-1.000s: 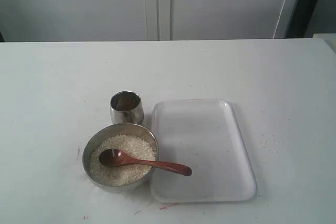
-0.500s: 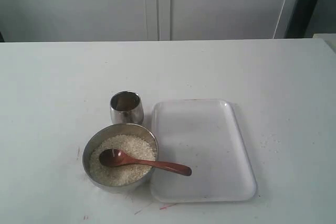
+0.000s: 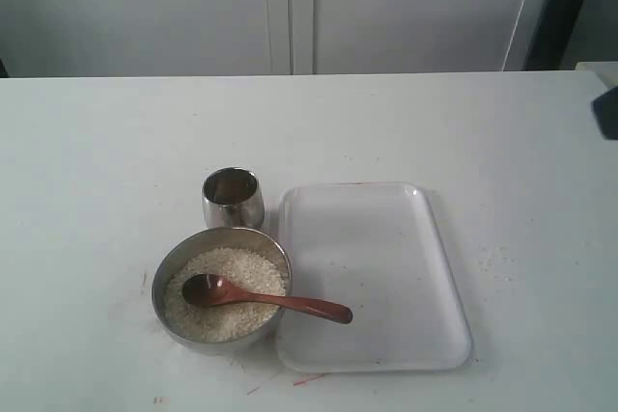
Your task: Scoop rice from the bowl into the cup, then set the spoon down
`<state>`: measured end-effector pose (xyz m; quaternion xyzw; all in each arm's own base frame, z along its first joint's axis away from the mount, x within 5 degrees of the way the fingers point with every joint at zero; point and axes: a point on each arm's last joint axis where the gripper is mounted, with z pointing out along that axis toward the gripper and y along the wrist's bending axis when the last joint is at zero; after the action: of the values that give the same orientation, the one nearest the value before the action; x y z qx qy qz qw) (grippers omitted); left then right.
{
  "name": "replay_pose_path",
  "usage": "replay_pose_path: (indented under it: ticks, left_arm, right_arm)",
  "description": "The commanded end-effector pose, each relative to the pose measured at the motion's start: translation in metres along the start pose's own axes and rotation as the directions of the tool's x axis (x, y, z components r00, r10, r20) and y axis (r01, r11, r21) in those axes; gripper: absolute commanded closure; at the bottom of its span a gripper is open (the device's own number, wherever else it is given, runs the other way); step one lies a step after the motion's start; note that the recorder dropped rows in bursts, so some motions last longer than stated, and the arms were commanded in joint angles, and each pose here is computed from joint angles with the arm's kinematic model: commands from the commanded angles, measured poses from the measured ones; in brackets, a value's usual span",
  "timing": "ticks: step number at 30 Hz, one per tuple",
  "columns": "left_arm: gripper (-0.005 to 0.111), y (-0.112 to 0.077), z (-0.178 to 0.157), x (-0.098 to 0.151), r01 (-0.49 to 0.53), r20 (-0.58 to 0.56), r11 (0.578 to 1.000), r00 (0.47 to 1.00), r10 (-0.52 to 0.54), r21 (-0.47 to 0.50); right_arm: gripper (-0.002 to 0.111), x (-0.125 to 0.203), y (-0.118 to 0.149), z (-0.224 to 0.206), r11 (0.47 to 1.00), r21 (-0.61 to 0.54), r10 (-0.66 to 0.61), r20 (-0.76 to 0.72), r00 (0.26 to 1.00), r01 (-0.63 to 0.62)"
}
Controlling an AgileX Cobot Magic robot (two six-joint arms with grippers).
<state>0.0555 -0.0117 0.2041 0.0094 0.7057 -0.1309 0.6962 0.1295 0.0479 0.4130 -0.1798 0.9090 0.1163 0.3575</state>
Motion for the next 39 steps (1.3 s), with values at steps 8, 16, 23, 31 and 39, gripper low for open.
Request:
replay_pose_path:
  ticks: [8,16,23,31,39]
  left_arm:
    - [0.092,0.0,0.0,-0.002,0.016,0.008,1.0,1.0,-0.016,0.003]
    - [0.092,0.0,0.0,-0.002,0.016,0.008,1.0,1.0,-0.016,0.003]
    - [0.092,0.0,0.0,-0.002,0.016,0.008,1.0,1.0,-0.016,0.003]
    - [0.092,0.0,0.0,-0.002,0.016,0.008,1.0,1.0,-0.016,0.003]
    - [0.092,0.0,0.0,-0.002,0.016,0.008,1.0,1.0,-0.016,0.003]
  right_arm:
    - [0.108,-0.016,0.051,0.062,0.95,-0.265,-0.223,-0.204,0.953,0.166]
    - [0.108,-0.022,0.1,0.114,0.916,-0.133,-0.4,-0.334,0.853,0.378]
    - [0.108,-0.017,0.141,0.147,0.765,-0.19,-0.639,-0.341,0.69,0.615]
    - [0.108,-0.005,0.15,0.182,0.705,-0.232,-0.699,-0.39,0.6,0.671]
    - [0.108,0.006,0.157,0.213,0.666,-0.242,-0.739,-0.343,0.58,0.706]
